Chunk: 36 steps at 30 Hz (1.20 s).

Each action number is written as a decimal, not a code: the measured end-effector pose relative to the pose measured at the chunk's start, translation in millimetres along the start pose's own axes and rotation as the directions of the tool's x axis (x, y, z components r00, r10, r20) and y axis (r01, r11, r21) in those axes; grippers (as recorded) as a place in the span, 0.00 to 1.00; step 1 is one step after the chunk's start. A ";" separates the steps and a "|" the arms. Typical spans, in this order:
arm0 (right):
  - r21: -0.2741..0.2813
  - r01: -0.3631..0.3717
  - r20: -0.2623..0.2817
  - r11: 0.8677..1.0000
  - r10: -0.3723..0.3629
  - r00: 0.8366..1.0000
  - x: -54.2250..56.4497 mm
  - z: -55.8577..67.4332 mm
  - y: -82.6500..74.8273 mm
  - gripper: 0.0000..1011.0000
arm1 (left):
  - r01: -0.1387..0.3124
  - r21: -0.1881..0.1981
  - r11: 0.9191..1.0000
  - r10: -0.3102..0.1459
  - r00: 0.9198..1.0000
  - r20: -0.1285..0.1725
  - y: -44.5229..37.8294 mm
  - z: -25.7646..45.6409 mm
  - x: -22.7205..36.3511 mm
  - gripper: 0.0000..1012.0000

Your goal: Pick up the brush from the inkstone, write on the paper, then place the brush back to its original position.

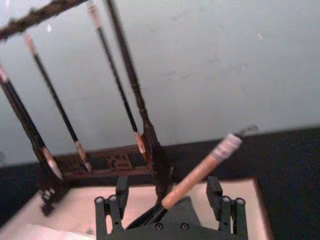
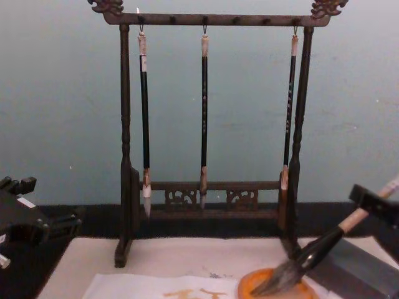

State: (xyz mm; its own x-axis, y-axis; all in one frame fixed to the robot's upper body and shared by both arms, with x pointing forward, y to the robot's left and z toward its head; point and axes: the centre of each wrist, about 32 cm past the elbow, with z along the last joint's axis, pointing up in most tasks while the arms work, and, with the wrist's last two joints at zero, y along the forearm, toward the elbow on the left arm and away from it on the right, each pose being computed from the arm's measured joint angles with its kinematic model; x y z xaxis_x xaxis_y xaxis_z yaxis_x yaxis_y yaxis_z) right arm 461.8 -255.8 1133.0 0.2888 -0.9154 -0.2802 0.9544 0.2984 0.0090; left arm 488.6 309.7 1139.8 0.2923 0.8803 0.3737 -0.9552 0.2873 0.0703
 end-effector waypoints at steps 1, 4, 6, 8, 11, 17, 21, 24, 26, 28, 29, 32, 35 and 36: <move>0.004 0.001 0.033 1.000 -0.001 0.999 -1.4 -0.7 1.1 0.99 | 0.000 0.000 1.000 0.000 1.000 0.000 0.0 0.0 0.0 1.00; 0.014 0.007 0.151 1.000 -0.009 0.988 -6.2 -4.1 5.1 0.99 | 0.000 0.000 1.000 0.000 1.000 0.000 0.0 0.0 0.0 1.00; 0.023 0.012 0.216 1.000 -0.017 0.976 -8.4 -6.4 7.5 0.99 | 0.000 0.000 1.000 0.000 1.000 0.000 0.0 0.0 0.0 1.00; 0.026 0.017 0.257 1.000 -0.023 0.966 -9.5 -8.7 8.9 0.99 | 0.000 0.000 1.000 0.000 1.000 0.000 0.0 0.0 0.0 1.00; 0.036 0.021 0.338 0.999 -0.032 0.941 -11.5 -13.6 10.9 0.99 | 0.000 0.000 1.000 0.000 1.000 0.000 0.0 0.0 0.0 1.00; 0.051 0.018 0.481 0.999 -0.040 0.876 -13.7 -23.7 13.1 0.99 | 0.000 0.000 1.000 0.000 1.000 0.000 0.0 0.0 0.0 1.00; 0.059 0.012 0.537 0.998 -0.042 0.843 -14.1 -27.7 13.9 0.99 | 0.000 0.000 1.000 0.000 1.000 0.000 0.0 0.0 0.0 1.00; 0.061 0.012 0.544 0.998 -0.043 0.838 -14.2 -28.2 14.0 0.99 | 0.000 0.000 1.000 0.000 1.000 0.000 0.0 0.0 0.0 1.00; 0.061 0.012 0.544 0.998 -0.043 0.838 -14.2 -28.2 14.0 0.99 | 0.000 0.000 1.000 0.000 1.000 0.000 0.0 0.0 0.0 1.00; 0.060 0.012 0.543 0.998 -0.043 0.839 -14.1 -28.1 14.0 0.99 | 0.000 0.000 1.000 0.000 1.000 0.000 0.0 0.0 0.0 1.00; 0.060 0.012 0.543 0.998 -0.043 0.839 -14.1 -28.1 14.0 0.99 | 0.000 0.000 1.000 0.000 1.000 0.000 0.0 0.0 0.0 1.00; 0.060 0.012 0.542 0.998 -0.043 0.840 -14.0 -28.0 14.0 0.99 | 0.000 0.000 1.000 0.000 1.000 0.000 0.0 0.0 0.0 1.00; 0.060 0.012 0.540 0.998 -0.043 0.840 -14.0 -28.0 14.0 0.99 | 0.000 0.000 1.000 0.000 1.000 0.000 0.0 0.0 0.0 1.00; 0.060 0.012 0.540 0.998 -0.043 0.841 -14.0 -28.0 13.9 0.99 | 0.000 0.000 1.000 0.000 1.000 0.000 0.0 0.0 0.0 1.00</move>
State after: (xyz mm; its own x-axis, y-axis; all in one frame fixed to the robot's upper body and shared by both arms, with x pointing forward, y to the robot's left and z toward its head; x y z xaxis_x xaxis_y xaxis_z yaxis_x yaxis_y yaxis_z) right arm 469.0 -231.3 1110.2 0.2426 -0.9281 0.2823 0.9607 0.2703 0.0631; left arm 488.6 309.7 1139.8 0.2923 0.8803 0.3737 -0.9552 0.2874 0.0703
